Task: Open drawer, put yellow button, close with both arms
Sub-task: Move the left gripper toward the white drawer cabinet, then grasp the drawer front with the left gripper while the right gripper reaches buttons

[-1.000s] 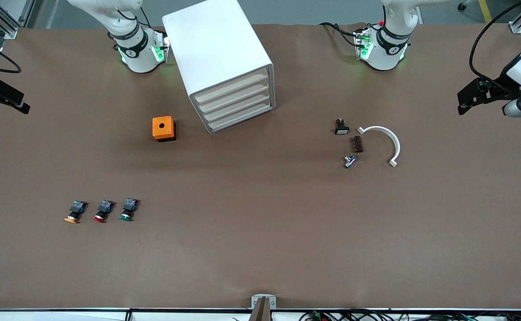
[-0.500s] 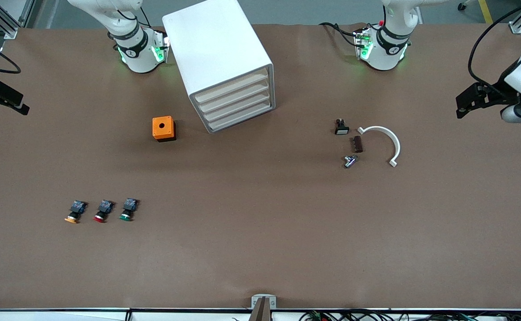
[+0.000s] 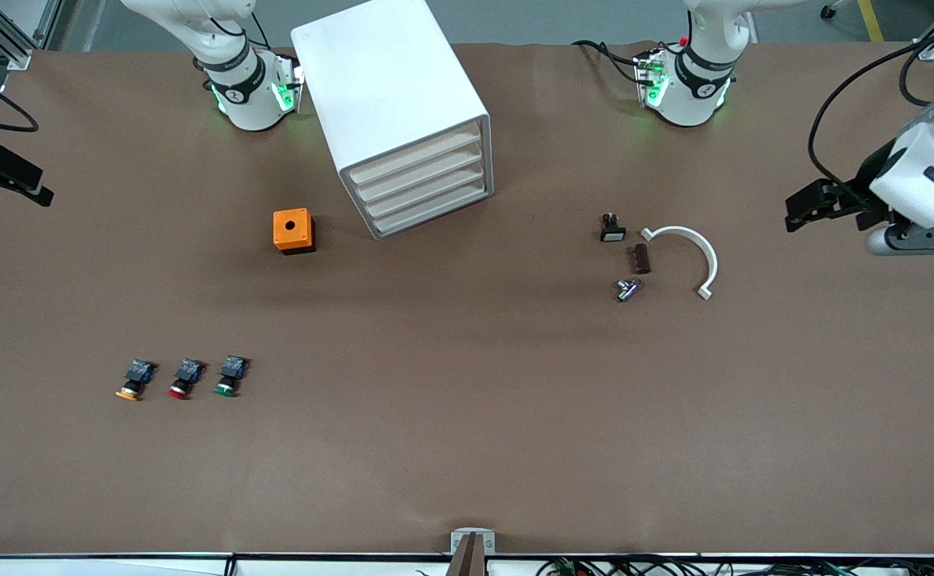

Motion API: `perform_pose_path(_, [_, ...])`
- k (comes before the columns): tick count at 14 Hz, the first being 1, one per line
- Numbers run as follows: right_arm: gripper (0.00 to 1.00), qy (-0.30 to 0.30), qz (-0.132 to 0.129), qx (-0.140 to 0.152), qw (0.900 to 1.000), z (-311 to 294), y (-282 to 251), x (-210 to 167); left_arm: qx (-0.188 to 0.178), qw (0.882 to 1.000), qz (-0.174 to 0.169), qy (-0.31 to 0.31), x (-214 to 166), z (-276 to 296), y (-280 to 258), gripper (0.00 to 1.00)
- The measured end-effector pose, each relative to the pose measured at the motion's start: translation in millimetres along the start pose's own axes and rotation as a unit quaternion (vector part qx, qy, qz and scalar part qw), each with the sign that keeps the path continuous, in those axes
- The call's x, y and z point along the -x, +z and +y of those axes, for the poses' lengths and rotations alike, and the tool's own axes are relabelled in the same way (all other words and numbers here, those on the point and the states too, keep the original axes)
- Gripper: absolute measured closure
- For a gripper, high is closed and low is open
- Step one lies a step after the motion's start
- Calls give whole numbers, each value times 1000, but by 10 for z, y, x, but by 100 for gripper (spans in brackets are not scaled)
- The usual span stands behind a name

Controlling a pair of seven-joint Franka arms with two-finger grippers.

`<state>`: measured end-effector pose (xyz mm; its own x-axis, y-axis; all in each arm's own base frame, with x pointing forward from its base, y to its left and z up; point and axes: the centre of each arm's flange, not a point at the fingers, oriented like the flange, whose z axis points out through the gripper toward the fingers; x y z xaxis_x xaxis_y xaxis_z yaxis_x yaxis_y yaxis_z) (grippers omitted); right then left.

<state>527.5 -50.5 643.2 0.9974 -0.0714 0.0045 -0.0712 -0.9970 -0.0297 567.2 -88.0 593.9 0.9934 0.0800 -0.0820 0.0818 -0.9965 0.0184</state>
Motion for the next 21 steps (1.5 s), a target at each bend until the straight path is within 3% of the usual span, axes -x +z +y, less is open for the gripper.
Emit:
perform_pose_path(4, [0, 0, 0, 0, 1000, 0, 2, 0, -3, 996, -46, -81, -83, 599, 506, 0])
perform_pose_path(7, [0, 0, 0, 0, 1000, 0, -2, 0, -26, 983, -81, -165, -98, 1100, 996, 0])
perform_pose_path(9, [0, 0, 2, 0, 1000, -1, -18, 0, -45, 967, -95, -232, -61, 1467, 1302, 0])
perform_pose_path(13, [0, 0, -1, 0, 1000, 5, 7, -10, -88, 921, -108, -364, 174, 2257, 1800, 0])
perform_pose_path(15, [0, 1, -15, 0, 1000, 14, 162, -88, -98, 889, -136, -427, 356, 2596, 2007, 0])
perform_pose_path(18, [0, 7, -33, -1, 999, 92, 644, -407, -118, 823, -192, -521, 565, 2946, 2323, 0])
perform_pose_path(21, [0, -12, -21, 3, 1000, 386, 1008, -736, -149, 741, -251, -604, 724, 3202, 2597, 0])
